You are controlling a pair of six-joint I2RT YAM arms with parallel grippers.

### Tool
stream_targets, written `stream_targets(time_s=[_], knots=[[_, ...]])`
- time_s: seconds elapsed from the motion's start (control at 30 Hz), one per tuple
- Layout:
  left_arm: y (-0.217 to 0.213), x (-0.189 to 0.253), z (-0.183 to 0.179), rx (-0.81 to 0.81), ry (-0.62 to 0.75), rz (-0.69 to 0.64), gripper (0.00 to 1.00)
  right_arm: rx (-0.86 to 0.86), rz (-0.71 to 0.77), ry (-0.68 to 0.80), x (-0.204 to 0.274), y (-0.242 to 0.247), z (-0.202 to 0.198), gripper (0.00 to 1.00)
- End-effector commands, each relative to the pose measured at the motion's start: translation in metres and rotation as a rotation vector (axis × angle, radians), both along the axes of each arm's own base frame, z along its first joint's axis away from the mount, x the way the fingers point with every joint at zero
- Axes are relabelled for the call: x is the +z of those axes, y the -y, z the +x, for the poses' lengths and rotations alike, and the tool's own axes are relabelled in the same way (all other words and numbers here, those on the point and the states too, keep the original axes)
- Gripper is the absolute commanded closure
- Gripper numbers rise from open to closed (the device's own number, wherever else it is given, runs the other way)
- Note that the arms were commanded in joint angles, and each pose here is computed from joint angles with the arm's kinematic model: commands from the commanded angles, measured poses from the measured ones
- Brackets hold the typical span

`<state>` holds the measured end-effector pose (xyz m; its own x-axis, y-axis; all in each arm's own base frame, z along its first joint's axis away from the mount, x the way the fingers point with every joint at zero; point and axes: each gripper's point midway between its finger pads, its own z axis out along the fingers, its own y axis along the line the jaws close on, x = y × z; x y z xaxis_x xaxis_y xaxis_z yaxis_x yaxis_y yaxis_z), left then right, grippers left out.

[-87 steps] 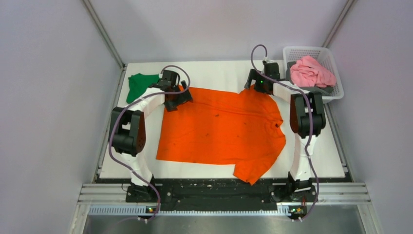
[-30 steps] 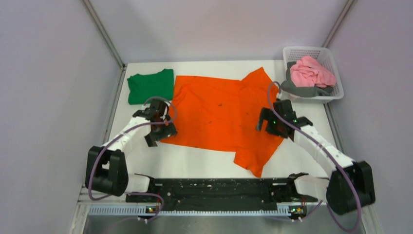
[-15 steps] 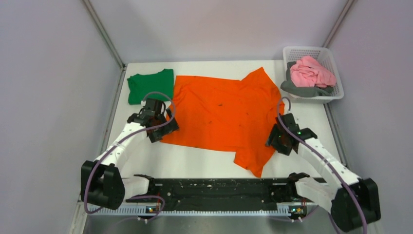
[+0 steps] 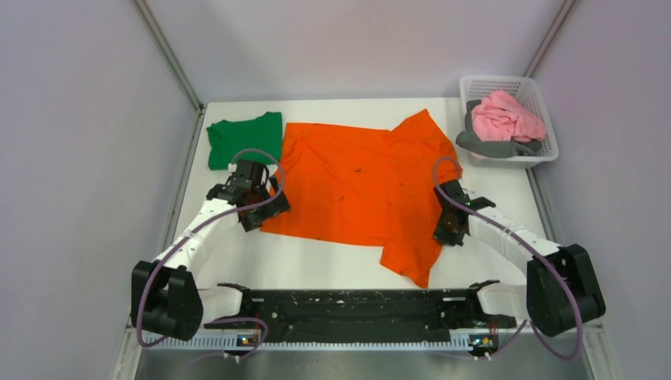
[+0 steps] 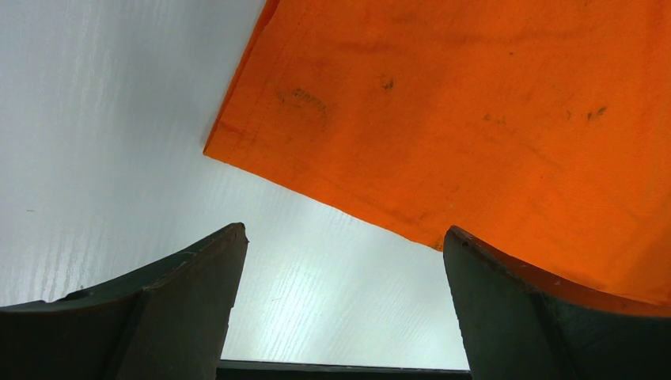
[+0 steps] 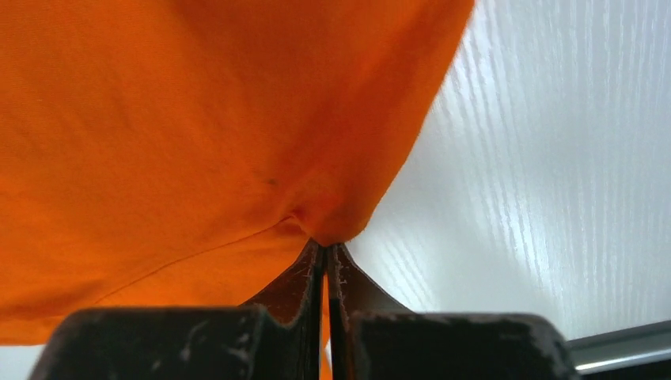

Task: Fold and stack the t-shirts
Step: Grab the side of the flattened tshirt closest away from the robot with both arms

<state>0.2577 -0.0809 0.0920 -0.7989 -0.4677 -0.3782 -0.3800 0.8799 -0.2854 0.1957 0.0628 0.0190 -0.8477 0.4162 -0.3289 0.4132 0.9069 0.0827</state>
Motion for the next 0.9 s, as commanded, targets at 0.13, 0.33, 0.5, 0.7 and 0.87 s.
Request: stream_targets(time_s=[0.13,0.33,0.5,0.7,0.87], knots=[[-0.005,0.009,0.014,0.037,0.049,0.021,0.01,0.136,-0.114,0.075,0.040,-0.031,0.062,1.00],[-0.007,0.009,0.016,0.043,0.044,0.041,0.01,0.214,-0.116,0.063,0.027,-0.065,0.101,0.96],[-0.004,0.009,0.023,0.033,0.035,0.034,0.01,0.221,-0.118,0.088,0.031,-0.077,0.120,0.48],[0.004,0.007,0.032,-0.003,0.036,0.012,0.01,0.170,-0.093,0.147,0.057,-0.054,0.082,0.14],[0.009,0.000,0.032,-0.023,0.018,-0.007,0.01,-0.003,-0.040,0.070,0.046,-0.013,0.018,0.04]])
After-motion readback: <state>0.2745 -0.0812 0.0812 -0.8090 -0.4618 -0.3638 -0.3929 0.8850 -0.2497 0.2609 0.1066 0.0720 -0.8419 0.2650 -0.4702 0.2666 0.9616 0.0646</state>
